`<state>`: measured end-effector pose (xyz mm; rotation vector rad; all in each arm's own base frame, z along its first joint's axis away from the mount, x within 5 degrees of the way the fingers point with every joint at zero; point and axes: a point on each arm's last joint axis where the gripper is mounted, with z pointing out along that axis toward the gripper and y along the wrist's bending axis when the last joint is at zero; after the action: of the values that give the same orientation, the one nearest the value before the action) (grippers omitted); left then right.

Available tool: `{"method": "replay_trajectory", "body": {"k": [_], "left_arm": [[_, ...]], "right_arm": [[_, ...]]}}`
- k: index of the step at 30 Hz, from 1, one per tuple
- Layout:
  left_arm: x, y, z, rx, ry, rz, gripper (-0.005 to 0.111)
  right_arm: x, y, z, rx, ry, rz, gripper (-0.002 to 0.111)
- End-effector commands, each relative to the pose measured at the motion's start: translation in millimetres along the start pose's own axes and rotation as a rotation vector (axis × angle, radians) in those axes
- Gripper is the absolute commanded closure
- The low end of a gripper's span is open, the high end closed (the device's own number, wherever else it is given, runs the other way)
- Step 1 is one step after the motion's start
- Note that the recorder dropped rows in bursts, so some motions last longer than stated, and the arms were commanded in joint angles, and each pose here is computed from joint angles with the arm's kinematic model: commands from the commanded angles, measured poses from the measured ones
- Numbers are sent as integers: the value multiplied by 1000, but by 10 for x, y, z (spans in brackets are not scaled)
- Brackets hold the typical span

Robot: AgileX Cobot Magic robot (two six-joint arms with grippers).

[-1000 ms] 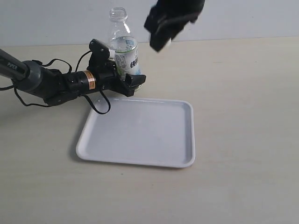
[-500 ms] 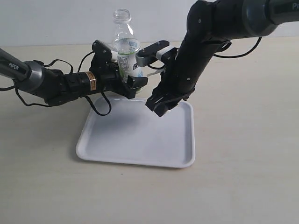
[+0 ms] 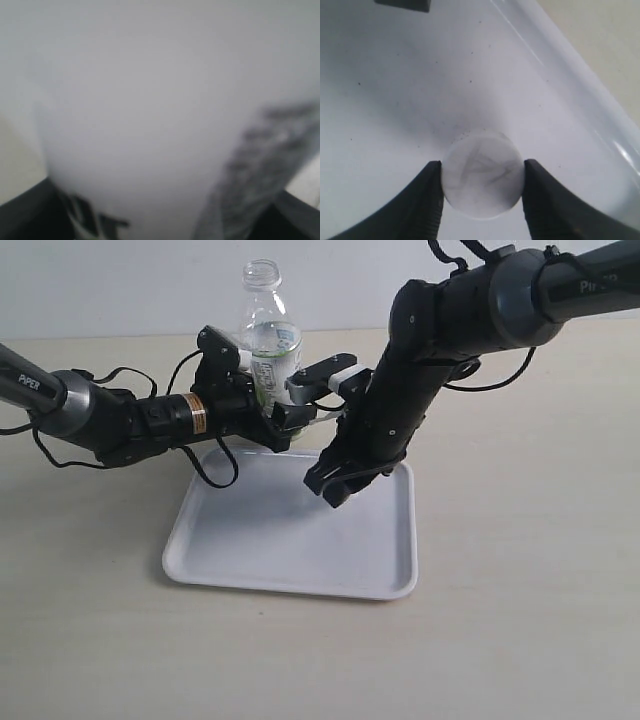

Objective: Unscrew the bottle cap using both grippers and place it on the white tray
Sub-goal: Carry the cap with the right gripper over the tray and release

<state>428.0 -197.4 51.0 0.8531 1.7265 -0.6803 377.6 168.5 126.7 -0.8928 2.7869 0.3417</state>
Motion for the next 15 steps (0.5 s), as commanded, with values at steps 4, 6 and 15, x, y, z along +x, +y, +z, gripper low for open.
{"method": "replay_trajectory", "body": {"k": [4, 6, 15], "left_arm": [[-81, -13, -4, 9, -46, -8, 107], [-81, -13, -4, 9, -46, -8, 107], [-81, -13, -4, 9, -46, -8, 107]], "right_arm": [[31, -9, 98, -16, 24, 5, 108], [44, -11, 127, -20, 37, 6, 108], [54, -11, 155, -27, 46, 12, 30]]}}
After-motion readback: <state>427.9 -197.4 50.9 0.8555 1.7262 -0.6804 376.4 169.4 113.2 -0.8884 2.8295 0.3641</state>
